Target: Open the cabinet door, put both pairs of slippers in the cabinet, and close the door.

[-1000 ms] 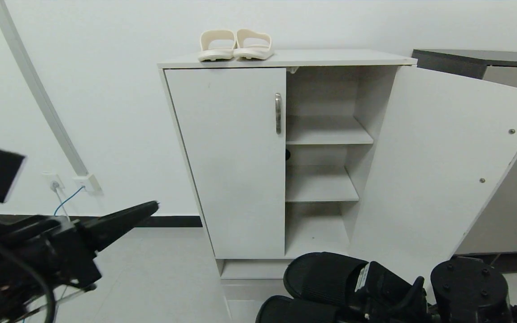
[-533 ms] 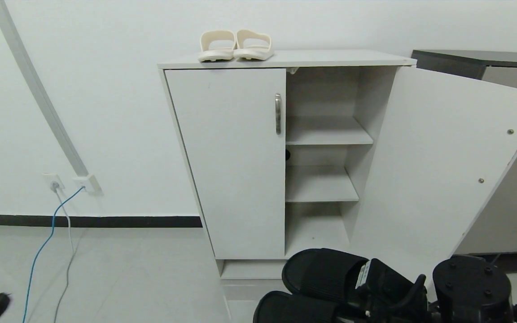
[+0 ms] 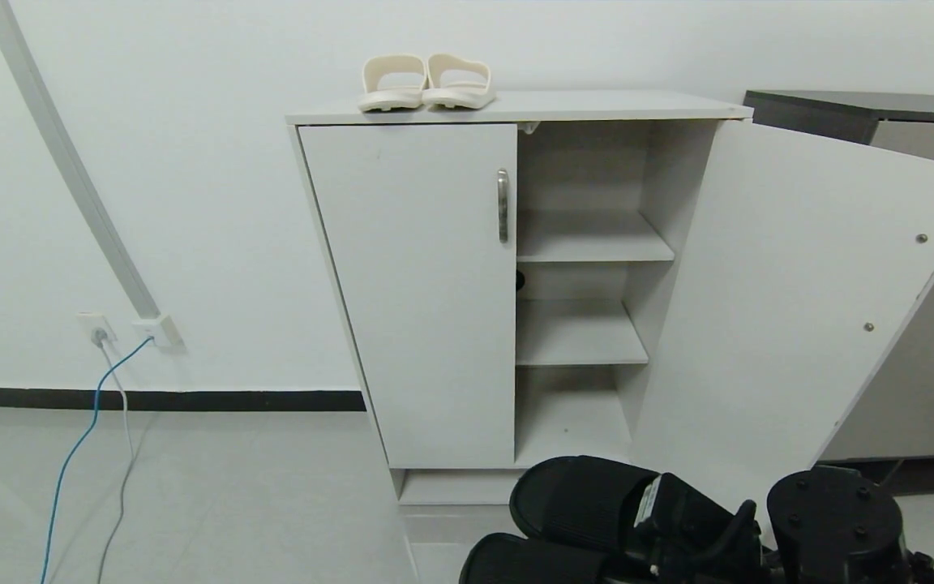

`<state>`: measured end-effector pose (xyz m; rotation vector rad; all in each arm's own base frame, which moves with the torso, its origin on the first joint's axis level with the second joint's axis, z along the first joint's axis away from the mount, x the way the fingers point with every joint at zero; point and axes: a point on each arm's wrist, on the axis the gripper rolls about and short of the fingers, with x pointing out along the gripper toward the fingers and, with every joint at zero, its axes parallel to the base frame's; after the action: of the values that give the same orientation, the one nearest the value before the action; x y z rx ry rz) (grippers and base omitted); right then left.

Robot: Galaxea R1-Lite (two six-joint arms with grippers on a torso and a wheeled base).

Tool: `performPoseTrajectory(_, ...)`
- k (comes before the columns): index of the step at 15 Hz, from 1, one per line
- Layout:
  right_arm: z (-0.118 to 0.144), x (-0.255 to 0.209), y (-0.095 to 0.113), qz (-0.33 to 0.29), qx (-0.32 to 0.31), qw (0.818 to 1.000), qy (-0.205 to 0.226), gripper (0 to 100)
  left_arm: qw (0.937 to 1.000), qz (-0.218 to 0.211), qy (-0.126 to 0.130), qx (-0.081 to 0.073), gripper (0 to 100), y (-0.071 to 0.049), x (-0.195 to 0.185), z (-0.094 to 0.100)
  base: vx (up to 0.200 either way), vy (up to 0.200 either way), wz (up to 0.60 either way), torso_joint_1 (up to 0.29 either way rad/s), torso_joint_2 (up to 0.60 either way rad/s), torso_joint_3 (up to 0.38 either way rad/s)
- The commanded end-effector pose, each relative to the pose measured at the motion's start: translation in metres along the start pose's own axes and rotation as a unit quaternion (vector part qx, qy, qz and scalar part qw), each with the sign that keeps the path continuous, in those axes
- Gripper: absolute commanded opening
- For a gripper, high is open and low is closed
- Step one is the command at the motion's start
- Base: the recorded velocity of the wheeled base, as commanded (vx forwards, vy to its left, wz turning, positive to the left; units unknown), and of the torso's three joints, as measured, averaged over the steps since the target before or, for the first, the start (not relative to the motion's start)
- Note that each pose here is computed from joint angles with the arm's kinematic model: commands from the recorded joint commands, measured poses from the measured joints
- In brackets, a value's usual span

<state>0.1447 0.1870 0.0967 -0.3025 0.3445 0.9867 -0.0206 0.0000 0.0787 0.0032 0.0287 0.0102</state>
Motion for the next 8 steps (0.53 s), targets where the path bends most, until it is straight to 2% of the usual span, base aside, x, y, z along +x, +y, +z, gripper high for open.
performPoseTrajectory(1, -0.0008, 0.0009, 0.0003, 0.001, -0.001, 1.000, 0.002, 0, 0.9997, -0.013, -0.015, 0.011, 0, -0.0005, -0.0022, -0.0030, 0.000, 0.000, 0.00, 0.000, 0.00, 0.000)
performPoseTrajectory(2, -0.0005, 0.0006, 0.0002, 0.001, -0.001, 1.000, 0.001, 0, 0.9996, -0.018, -0.014, 0.014, 0, -0.0007, -0.0021, -0.0034, 0.000, 0.000, 0.00, 0.000, 0.00, 0.000)
performPoseTrajectory(4, -0.0004, 0.0010, 0.0002, 0.001, -0.001, 1.000, 0.001, 0, 0.9997, -0.020, -0.014, 0.009, 0, -0.0007, -0.0021, -0.0030, 0.000, 0.000, 0.00, 0.000, 0.00, 0.000)
performPoseTrajectory(5, -0.0017, 0.0024, 0.0003, 0.001, -0.001, 1.000, 0.005, 0, 0.9996, -0.023, -0.013, 0.012, 0, -0.0009, -0.0021, -0.0031, 0.000, 0.000, 0.00, 0.000, 0.00, 0.000)
performPoseTrajectory(6, -0.0028, 0.0046, 0.0003, 0.002, -0.001, 1.000, 0.007, 0, 0.9993, -0.025, -0.014, 0.026, 0, -0.0010, -0.0021, -0.0031, 0.000, 0.000, 0.00, 0.000, 0.00, 0.000)
performPoseTrajectory(7, -0.0023, 0.0050, 0.0002, 0.001, -0.001, 1.000, 0.003, 0, 0.9991, -0.025, -0.014, 0.032, 0, -0.0009, -0.0020, -0.0034, 0.000, 0.000, 0.00, 0.000, 0.00, 0.000)
performPoseTrajectory(8, -0.0021, 0.0064, 0.0000, -0.001, -0.001, 1.000, -0.004, 0, 0.9996, -0.026, -0.013, 0.003, 0, -0.0009, -0.0021, -0.0031, 0.000, 0.000, 0.00, 0.000, 0.00, 0.000)
